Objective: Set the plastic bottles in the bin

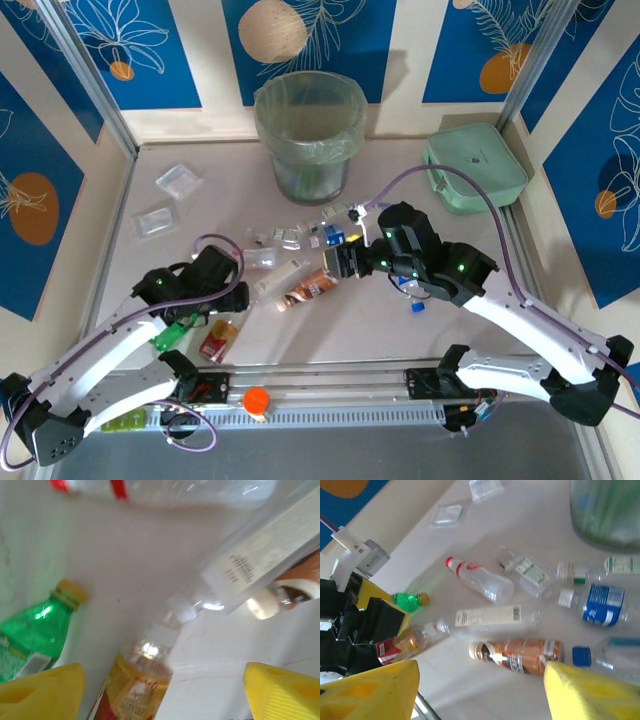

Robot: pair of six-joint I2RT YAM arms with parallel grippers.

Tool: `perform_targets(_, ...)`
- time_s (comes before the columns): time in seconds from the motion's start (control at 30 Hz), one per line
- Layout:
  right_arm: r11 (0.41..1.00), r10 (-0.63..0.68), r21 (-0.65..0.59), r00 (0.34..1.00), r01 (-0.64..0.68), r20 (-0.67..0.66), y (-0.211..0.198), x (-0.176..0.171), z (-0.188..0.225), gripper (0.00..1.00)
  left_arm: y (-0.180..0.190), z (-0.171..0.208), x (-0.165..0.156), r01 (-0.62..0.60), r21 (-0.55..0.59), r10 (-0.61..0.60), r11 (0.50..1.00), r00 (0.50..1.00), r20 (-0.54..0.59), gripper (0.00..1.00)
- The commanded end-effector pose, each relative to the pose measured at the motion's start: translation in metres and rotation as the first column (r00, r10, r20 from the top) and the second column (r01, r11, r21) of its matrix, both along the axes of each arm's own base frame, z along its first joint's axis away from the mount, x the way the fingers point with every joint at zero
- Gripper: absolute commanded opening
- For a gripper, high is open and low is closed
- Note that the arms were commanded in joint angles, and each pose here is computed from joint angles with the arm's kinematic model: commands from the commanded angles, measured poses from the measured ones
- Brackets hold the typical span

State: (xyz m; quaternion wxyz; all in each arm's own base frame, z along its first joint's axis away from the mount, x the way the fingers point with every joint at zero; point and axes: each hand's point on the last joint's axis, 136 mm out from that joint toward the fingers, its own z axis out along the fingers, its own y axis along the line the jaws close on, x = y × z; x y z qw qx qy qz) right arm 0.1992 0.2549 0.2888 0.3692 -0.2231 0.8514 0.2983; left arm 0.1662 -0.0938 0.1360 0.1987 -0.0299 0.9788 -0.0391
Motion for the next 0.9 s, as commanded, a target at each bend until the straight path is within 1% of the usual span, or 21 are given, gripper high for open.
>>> perform_targets(0.0,0.999,-0.012,0.047,1.0,0.013,-0.027,-0.005,-0.009,0.001,0.67,0.023,-0.019,-0.02,-0.119,0.08,0.126,0.99,0.987,-0.099,0.93)
perform_targets(0.03,0.999,-0.01,0.048,1.0,0.011,-0.03,-0.007,-0.012,0.0,0.67,0.024,-0.021,-0.02,-0.128,0.096,0.138,0.987,0.984,-0.113,0.98)
perform_targets(0.1,0.999,-0.006,0.05,0.999,0.007,-0.032,-0.009,-0.015,-0.002,0.67,0.029,-0.029,-0.024,-0.159,0.126,0.177,0.979,0.974,-0.14,0.99)
perform_targets(0.17,0.999,-0.006,0.05,1.0,0.007,-0.028,-0.012,-0.017,-0.003,0.67,0.03,-0.043,-0.031,-0.19,0.128,0.211,0.973,0.962,-0.176,0.99)
perform_targets(0.33,0.998,-0.02,0.061,1.0,0.02,-0.016,-0.02,-0.02,-0.005,0.68,0.023,-0.074,-0.039,-0.207,0.094,0.224,0.974,0.947,-0.23,0.96)
perform_targets(0.47,0.998,-0.02,0.062,0.999,0.021,-0.03,-0.024,-0.022,-0.011,0.68,0.013,-0.091,-0.04,-0.197,0.055,0.204,0.979,0.945,-0.257,0.91)
perform_targets(0.7,0.997,-0.025,0.068,0.999,0.028,-0.04,-0.025,-0.022,-0.018,0.68,0.004,-0.109,-0.043,-0.178,0.006,0.173,0.984,0.944,-0.282,0.83)
perform_targets(0.87,0.997,-0.028,0.075,0.999,0.031,-0.042,-0.025,-0.02,-0.018,0.68,-0.004,-0.111,-0.04,-0.161,-0.037,0.145,0.986,0.949,-0.28,0.72)
